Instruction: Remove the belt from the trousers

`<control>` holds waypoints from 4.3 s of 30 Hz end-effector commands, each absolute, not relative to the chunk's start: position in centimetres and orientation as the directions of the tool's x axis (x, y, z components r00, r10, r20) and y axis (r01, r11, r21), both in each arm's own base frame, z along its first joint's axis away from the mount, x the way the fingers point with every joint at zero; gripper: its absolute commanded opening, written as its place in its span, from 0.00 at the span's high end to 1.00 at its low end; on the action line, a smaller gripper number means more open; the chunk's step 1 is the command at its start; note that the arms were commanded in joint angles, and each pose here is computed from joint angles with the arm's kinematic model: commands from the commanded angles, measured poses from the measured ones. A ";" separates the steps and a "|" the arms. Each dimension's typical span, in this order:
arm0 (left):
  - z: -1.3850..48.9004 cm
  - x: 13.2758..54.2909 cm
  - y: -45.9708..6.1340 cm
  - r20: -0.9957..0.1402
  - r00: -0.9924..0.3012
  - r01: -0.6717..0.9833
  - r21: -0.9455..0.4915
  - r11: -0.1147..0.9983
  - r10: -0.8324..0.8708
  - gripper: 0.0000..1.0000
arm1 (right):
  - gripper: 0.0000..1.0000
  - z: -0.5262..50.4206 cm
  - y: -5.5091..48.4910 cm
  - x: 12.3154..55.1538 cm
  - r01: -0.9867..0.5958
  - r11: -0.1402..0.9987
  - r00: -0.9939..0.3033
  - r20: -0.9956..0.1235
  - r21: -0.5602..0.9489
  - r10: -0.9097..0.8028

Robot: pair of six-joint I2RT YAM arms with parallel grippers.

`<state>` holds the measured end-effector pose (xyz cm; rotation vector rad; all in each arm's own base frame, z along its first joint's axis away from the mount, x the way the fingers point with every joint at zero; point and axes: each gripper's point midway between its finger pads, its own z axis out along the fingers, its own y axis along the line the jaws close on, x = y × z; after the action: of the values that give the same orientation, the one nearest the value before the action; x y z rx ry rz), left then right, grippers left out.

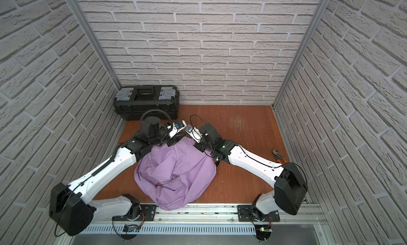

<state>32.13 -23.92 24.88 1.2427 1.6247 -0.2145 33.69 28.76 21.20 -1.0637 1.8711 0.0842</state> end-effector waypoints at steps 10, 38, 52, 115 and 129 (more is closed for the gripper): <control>24.8 31.4 -22.7 -0.827 0.137 0.811 0.409 0.418 0.545 0.41 | 0.97 24.9 30.0 33.1 -0.698 0.638 -0.087 -0.845 -0.326 -0.527; 24.8 35.0 -23.7 -0.726 0.168 0.666 0.583 0.466 0.668 1.00 | 0.97 23.8 29.2 33.1 -0.691 0.642 -0.112 -0.829 -0.331 -0.548; 29.6 36.4 -16.1 -0.950 0.083 0.518 0.298 0.802 0.300 1.00 | 0.97 21.8 27.8 33.4 -0.676 0.665 -0.160 -0.818 -0.317 -0.552; 35.0 34.2 -10.7 -0.979 0.019 0.480 -0.169 0.861 -0.203 1.00 | 0.78 12.3 39.3 41.1 -0.753 0.650 -0.300 -0.824 -0.105 -0.481; 32.3 36.0 -7.5 -0.937 -0.012 0.302 -0.336 0.892 -0.349 1.00 | 0.97 22.2 31.1 40.5 -0.497 0.829 -0.148 -0.916 -0.256 -0.372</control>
<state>35.25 -9.15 30.97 0.1098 1.5698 -0.5072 39.51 33.30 15.97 -0.8328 1.8974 0.1896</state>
